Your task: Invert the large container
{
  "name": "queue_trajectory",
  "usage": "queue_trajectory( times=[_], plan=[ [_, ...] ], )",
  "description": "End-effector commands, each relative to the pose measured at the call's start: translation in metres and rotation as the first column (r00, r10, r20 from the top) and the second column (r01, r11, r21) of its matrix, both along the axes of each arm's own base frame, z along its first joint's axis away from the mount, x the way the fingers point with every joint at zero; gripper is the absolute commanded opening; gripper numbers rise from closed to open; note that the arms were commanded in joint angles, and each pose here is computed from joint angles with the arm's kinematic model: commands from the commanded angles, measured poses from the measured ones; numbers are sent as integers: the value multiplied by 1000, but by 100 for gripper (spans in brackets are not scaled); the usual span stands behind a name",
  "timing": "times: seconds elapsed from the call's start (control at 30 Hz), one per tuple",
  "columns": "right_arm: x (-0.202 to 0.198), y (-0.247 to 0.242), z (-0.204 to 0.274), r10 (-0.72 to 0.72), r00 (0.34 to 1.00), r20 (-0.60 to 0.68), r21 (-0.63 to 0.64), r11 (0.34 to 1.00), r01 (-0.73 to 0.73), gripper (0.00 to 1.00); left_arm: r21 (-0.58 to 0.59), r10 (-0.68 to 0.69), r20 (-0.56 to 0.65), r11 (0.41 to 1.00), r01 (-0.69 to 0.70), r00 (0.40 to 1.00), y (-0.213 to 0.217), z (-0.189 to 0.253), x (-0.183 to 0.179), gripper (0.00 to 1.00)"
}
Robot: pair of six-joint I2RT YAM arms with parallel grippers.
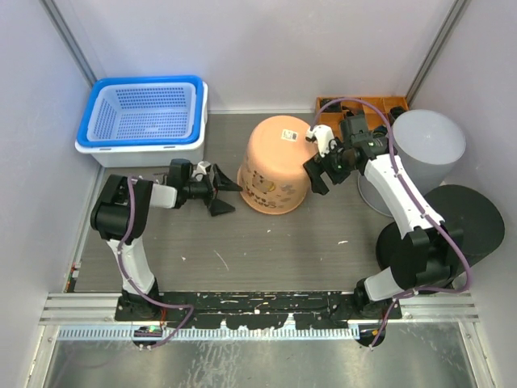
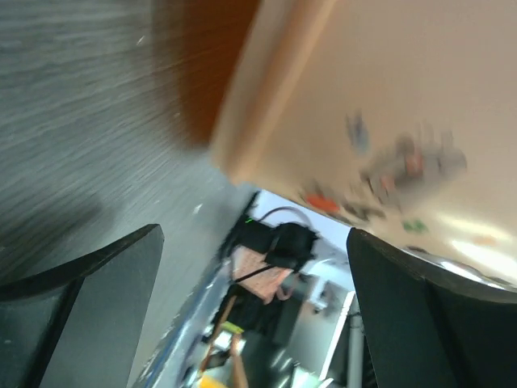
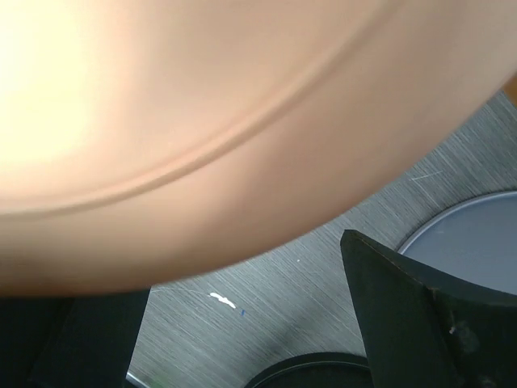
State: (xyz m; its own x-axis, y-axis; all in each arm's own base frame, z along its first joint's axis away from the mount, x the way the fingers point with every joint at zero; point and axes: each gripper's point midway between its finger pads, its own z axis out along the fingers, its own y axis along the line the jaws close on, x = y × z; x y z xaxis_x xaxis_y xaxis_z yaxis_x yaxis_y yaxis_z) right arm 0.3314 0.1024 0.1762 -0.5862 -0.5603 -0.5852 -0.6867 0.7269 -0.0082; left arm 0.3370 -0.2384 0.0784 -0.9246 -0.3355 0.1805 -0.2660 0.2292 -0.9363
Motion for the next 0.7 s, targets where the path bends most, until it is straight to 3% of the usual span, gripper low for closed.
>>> queue_trajectory(
  times=[0.0,0.13,0.27,0.43,0.5,0.6,0.67],
  plan=[
    [3,9,12,35,998,61,23,999,-36,100,226,-188,-91,952,204,978,18,-33,-51,99],
    [1,11,15,47,997,65,24,999,-48,100,379,-257,-54,888,258,965,33,-36,-50,99],
    [-17,7,24,109,992,64,-17,994,-108,100,619,-375,54,740,264,926,65,-24,-36,99],
    [-71,-5,28,197,980,14,-45,980,-196,100,778,-504,186,600,187,844,89,24,-37,99],
    [-87,-6,29,210,977,30,-38,977,-208,100,846,-604,207,506,169,770,91,43,-47,99],
    [-95,0,44,203,971,127,-27,979,-202,100,936,-776,231,342,85,587,84,75,-62,99],
    [-102,10,52,225,965,134,-25,974,-224,100,950,-840,278,312,-5,466,82,109,-65,99]
  ],
)
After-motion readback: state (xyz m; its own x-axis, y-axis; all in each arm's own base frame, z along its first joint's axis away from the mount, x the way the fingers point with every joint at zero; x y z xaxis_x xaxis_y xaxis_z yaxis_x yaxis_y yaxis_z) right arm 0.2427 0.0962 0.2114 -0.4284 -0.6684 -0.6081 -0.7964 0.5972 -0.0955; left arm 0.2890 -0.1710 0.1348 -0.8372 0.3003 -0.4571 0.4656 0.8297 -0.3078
